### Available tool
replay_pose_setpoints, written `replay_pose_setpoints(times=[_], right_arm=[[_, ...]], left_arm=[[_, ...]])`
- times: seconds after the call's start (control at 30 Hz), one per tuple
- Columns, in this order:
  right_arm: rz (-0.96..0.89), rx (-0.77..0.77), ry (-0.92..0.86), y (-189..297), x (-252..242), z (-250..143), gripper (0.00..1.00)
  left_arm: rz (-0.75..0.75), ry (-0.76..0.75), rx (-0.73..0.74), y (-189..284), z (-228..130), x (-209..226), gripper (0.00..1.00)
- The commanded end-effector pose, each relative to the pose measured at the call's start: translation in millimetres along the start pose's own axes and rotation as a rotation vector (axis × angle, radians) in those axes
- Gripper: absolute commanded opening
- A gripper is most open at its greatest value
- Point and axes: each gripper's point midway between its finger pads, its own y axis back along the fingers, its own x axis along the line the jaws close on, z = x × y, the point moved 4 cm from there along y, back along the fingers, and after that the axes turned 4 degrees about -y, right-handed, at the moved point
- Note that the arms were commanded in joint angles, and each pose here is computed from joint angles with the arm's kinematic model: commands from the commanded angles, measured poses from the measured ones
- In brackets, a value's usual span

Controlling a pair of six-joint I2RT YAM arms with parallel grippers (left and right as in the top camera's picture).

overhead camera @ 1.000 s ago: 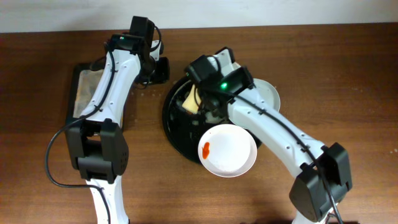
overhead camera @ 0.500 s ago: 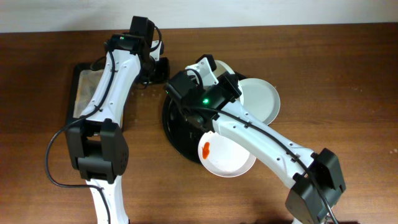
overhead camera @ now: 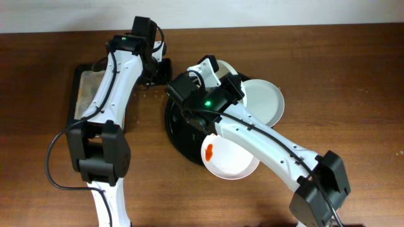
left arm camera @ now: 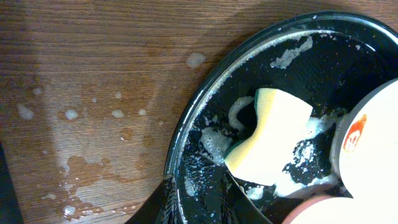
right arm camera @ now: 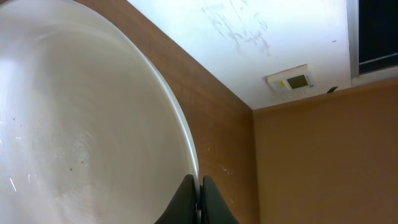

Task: Clean dirty plates on tray and stack at the side
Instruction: 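Lift the cleaned plate with the right gripper and carry it right, then set the plate down on the table's right side with the right gripper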

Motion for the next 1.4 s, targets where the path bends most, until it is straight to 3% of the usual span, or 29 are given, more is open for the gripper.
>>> replay_pose_setpoints(times=[0.0, 0.27, 0.43, 0.63, 0.83, 0.93, 1.1, 1.37], right_arm=[[-0.023, -0.041, -0.104, 12.6, -21.5, 10.8, 0.04], [0.111, 0.009, -0.17, 8.3, -6.4, 4.8, 0.04], [0.324, 0.195, -0.264, -11.0, 0.8, -19.9, 0.04], [0.701, 0.415, -0.477, -36.6, -25.2, -41.9, 0.04], [0.866, 0.545, -0.861, -87.8, -95.9, -71.1, 0.04], [0.819, 0.603, -1.071, -123.5, -138.3, -102.0, 0.04], [0.552, 0.606, -1.329, -180.4, -214.8, -167.9, 0.04], [0.271, 0.679, -1.473, -245.0, -256.9, -256.9, 0.04]], left_arm=[[-0.018, -0.018, -0.037, 14.8, 5.2, -4.2, 0.22], [-0.019, -0.018, -0.036, 14.8, 5.0, -4.2, 0.22], [-0.018, -0.017, -0.032, 14.8, 4.2, -4.1, 0.22], [-0.036, -0.024, -0.03, 14.7, 3.9, -7.0, 0.22], [-0.068, -0.034, -0.027, 14.7, 3.3, -12.2, 0.22], [-0.135, -0.115, -0.026, 14.5, 1.9, -27.2, 0.22], [-0.155, -0.228, -0.017, 10.5, -4.3, -51.8, 0.22], [-0.163, -0.254, -0.017, 9.0, -6.6, -63.5, 0.22]])
